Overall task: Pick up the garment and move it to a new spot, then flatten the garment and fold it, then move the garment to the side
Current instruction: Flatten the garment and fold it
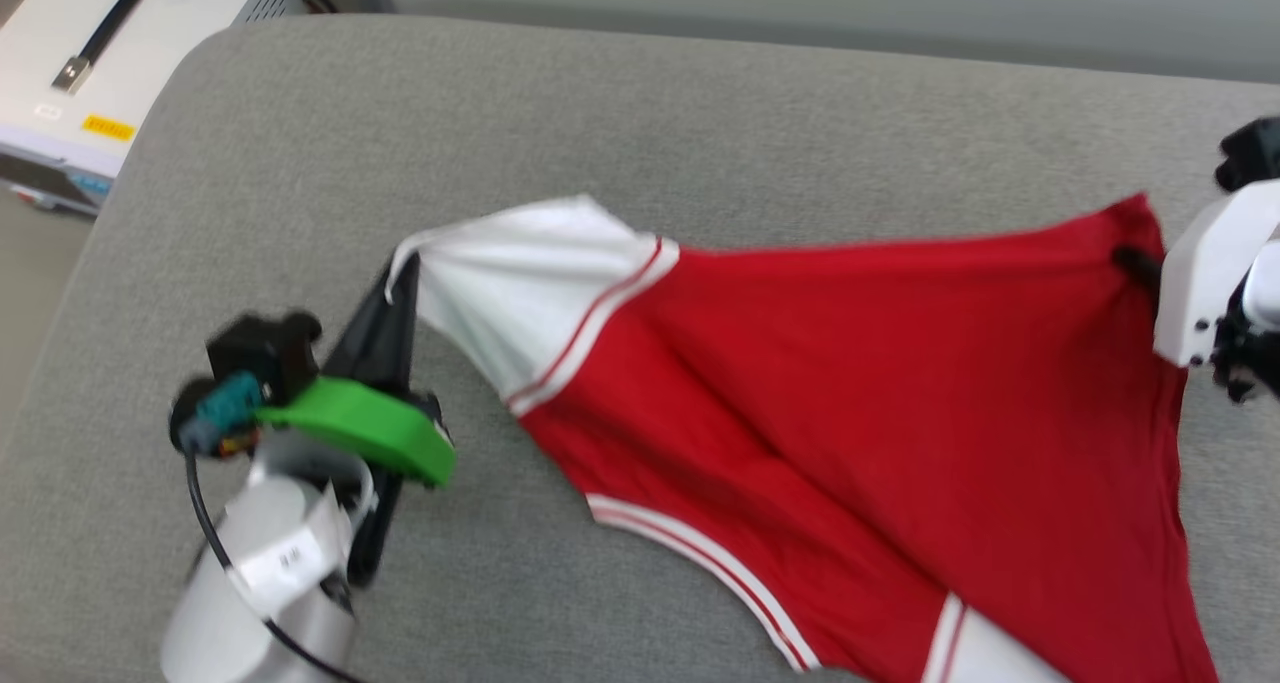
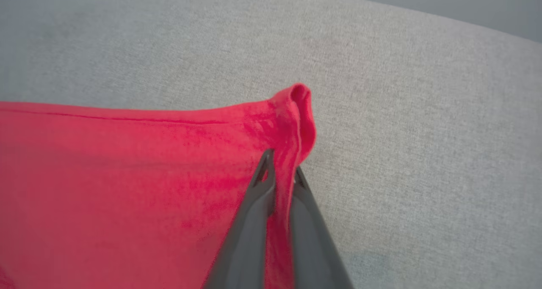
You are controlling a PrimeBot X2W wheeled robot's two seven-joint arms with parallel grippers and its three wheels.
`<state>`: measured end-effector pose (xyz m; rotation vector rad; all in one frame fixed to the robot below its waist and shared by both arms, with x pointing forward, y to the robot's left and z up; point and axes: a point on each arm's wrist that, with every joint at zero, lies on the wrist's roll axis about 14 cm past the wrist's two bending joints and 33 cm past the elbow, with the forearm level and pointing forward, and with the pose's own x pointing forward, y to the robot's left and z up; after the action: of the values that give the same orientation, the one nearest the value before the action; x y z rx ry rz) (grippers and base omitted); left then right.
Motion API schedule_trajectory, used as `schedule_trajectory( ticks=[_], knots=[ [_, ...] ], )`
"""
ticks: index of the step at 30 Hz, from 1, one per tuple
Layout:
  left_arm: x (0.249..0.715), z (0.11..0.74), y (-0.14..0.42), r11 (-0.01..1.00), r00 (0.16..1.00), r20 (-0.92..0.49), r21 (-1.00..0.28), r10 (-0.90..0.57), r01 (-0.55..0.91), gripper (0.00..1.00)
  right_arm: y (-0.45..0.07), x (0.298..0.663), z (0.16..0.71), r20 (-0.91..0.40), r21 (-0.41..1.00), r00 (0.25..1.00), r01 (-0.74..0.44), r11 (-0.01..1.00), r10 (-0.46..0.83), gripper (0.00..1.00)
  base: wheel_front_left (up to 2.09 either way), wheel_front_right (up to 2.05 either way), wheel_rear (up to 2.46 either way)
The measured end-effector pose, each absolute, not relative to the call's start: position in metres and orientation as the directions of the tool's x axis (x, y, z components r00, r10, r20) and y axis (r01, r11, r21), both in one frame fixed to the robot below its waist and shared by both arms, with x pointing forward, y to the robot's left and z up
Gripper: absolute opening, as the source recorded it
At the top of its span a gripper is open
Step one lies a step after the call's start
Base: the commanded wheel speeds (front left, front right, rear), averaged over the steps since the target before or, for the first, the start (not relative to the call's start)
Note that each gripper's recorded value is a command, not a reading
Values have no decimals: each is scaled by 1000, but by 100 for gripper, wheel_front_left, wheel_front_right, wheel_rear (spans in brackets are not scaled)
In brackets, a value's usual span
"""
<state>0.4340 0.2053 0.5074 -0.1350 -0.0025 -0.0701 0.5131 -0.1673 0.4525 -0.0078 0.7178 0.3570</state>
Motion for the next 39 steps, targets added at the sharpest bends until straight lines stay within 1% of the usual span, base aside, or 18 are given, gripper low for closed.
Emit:
schedule_trajectory(
  ticks=[4,8,14,18,22,27,31,34,39],
  knots=[
    [468,555,194,985,985,89,-75,-150,156,0,-190,530,495,-539,65,802,-265,962,257,0,0,0,0],
    [505,598,182,977,968,142,-20,-206,211,0,-210,547,538,-421,38,884,-205,978,202,0,0,0,0],
    [559,643,179,976,959,183,15,-217,218,0,-216,581,588,-261,18,952,-163,986,162,0,0,0,0],
    [592,687,184,980,939,284,25,-195,197,0,-219,609,627,-128,7,981,-143,990,142,0,0,0,0],
    [619,720,191,984,911,374,43,-176,172,0,-218,634,656,-20,-26,992,-126,992,126,0,0,0,0],
    [647,729,201,989,901,408,46,-147,140,0,-214,661,675,77,-55,990,-112,992,116,0,0,0,0],
    [673,714,205,991,914,384,31,-130,127,0,-215,683,678,130,-56,986,-94,994,100,0,0,0,0],
    [690,678,208,993,941,318,15,-117,119,0,-212,698,651,98,-35,991,-92,995,95,0,0,0,0],
    [707,607,201,992,974,195,-30,-114,122,0,-206,714,581,-15,0,996,-94,996,94,0,0,0,0]
  ],
)
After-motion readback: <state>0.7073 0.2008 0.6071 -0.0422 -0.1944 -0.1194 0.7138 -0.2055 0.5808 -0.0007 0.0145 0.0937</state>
